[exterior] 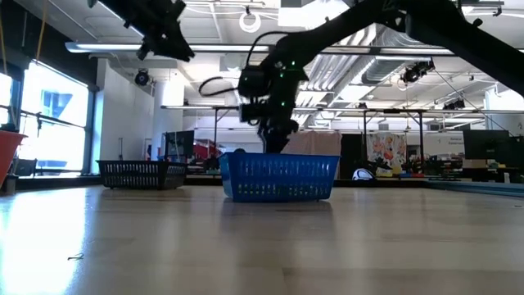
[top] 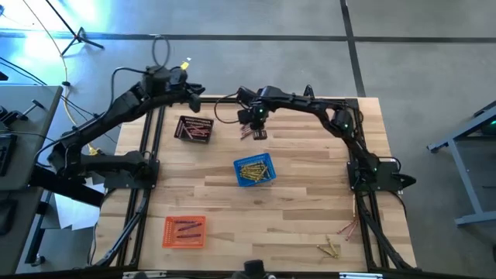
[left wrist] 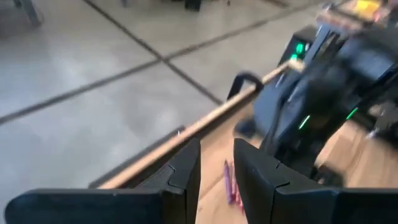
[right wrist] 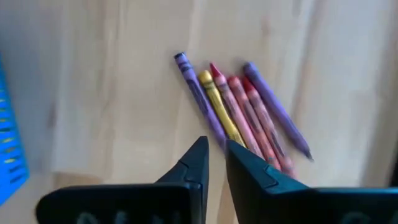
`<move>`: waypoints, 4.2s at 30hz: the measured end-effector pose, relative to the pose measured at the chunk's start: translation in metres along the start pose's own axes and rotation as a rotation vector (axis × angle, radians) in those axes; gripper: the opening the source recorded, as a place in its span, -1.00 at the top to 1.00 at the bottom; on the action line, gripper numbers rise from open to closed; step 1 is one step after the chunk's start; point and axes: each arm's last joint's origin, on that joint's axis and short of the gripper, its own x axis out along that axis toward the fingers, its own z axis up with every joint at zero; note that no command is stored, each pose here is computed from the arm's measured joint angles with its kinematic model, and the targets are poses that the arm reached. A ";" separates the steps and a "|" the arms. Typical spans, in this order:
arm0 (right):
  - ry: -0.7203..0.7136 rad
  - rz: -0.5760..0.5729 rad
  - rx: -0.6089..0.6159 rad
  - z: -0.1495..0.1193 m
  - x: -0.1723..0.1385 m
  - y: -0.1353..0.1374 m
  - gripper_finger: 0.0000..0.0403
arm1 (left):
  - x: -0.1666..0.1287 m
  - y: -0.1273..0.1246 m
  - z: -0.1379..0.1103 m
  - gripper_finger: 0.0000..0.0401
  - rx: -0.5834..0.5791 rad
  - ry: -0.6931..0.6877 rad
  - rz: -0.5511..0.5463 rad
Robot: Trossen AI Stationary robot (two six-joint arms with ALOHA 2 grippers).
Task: Sort crayons
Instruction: Put the violet crayon into the orange basket
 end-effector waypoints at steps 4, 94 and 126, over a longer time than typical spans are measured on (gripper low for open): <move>0.031 -0.017 0.078 -0.006 -0.037 0.007 0.87 | 0.024 -0.007 -0.012 0.58 0.031 0.116 -0.017; 0.112 -0.157 0.495 -0.130 -0.096 0.123 0.92 | 0.201 -0.105 -0.176 0.58 0.475 0.520 -0.099; 0.094 -0.158 0.496 -0.129 -0.096 0.122 0.92 | 0.219 -0.091 -0.191 0.58 0.338 0.556 -0.122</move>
